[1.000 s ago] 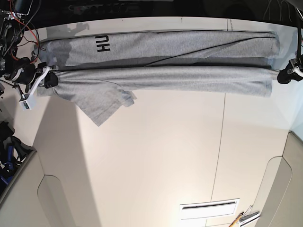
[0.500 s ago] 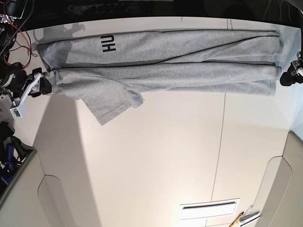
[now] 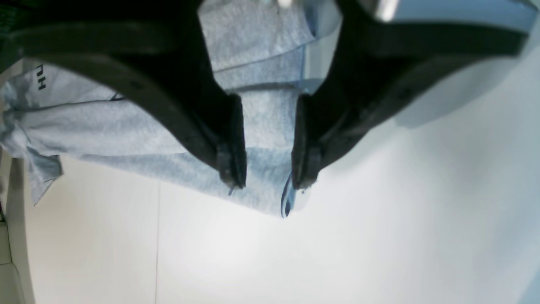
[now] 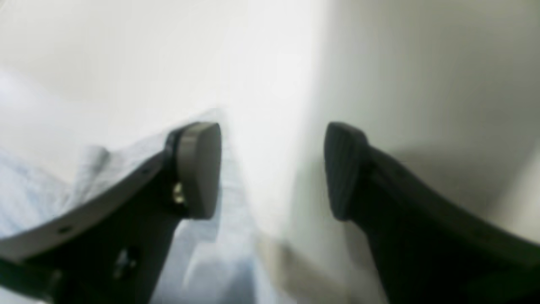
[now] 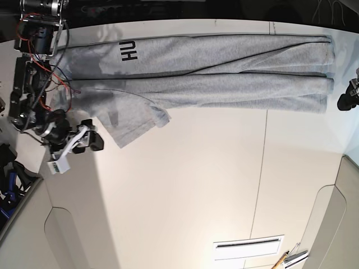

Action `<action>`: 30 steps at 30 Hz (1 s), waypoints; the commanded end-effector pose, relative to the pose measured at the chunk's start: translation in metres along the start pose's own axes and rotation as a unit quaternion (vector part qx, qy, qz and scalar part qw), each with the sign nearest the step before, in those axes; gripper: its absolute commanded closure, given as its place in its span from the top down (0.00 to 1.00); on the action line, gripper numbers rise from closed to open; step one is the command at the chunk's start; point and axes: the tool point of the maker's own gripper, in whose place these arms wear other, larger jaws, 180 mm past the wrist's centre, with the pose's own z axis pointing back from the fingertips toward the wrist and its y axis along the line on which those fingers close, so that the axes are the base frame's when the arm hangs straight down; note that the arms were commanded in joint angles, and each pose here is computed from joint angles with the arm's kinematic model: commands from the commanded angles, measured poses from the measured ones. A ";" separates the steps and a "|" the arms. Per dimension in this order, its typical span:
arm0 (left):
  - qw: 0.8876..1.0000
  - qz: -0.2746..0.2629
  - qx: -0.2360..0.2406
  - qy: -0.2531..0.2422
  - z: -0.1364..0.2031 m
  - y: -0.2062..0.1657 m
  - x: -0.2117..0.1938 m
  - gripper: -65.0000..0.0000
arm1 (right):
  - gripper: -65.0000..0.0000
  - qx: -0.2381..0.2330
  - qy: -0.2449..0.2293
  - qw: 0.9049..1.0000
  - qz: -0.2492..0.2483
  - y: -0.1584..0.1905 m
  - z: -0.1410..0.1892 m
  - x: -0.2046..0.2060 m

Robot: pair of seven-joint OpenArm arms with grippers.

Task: Fold the T-shirt properly
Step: 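Grasp the collar end with the right gripper and fold it toward the hem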

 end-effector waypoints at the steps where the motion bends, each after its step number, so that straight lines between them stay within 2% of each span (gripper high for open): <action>1: 1.000 -0.015 -0.003 -0.026 0.008 -0.003 0.021 0.34 | 0.58 0.002 -0.018 1.000 0.011 -0.001 -0.003 0.018; 5: 1.000 -0.015 -0.003 -0.026 0.008 -0.003 0.021 0.34 | 0.58 0.021 0.050 0.998 0.026 0.015 -0.036 -0.008; 7: 1.000 -0.015 -0.003 -0.026 0.008 -0.003 0.021 0.34 | 0.57 0.032 0.066 0.997 0.037 0.026 -0.045 -0.012; 8: 1.000 -0.015 -0.003 -0.026 0.008 -0.003 0.021 0.34 | 0.51 0.037 0.069 0.996 0.043 0.031 -0.048 -0.013; 9: 1.000 -0.015 -0.003 -0.026 0.008 -0.003 0.021 0.34 | 0.40 0.041 0.072 0.995 0.049 0.035 -0.049 -0.013; 11: 1.000 -0.014 -0.003 -0.026 0.008 -0.003 0.021 0.34 | 0.07 0.045 0.073 0.995 0.057 0.039 -0.050 -0.012; 12: 1.000 -0.014 -0.004 -0.027 0.008 -0.003 0.021 0.34 | 0.00 0.045 0.072 0.995 0.059 0.040 -0.050 -0.010; 15: 1.000 -0.011 -0.006 -0.028 0.006 -0.004 0.019 0.34 | 0.00 0.042 0.083 0.993 0.069 0.040 -0.046 -0.009; 22: 1.000 0.000 -0.013 -0.027 0.000 -0.008 0.011 0.34 | 0.00 0.039 0.051 0.990 0.122 0.060 -0.024 0.013; 26: 1.000 0.000 -0.013 -0.027 0.000 -0.007 0.011 0.34 | 0.00 0.039 0.025 0.986 0.160 0.088 0.004 0.012; 30: 1.000 0.000 -0.013 -0.027 0.000 -0.008 0.011 0.34 | 0.00 0.058 0.014 0.982 0.177 0.128 0.032 -0.014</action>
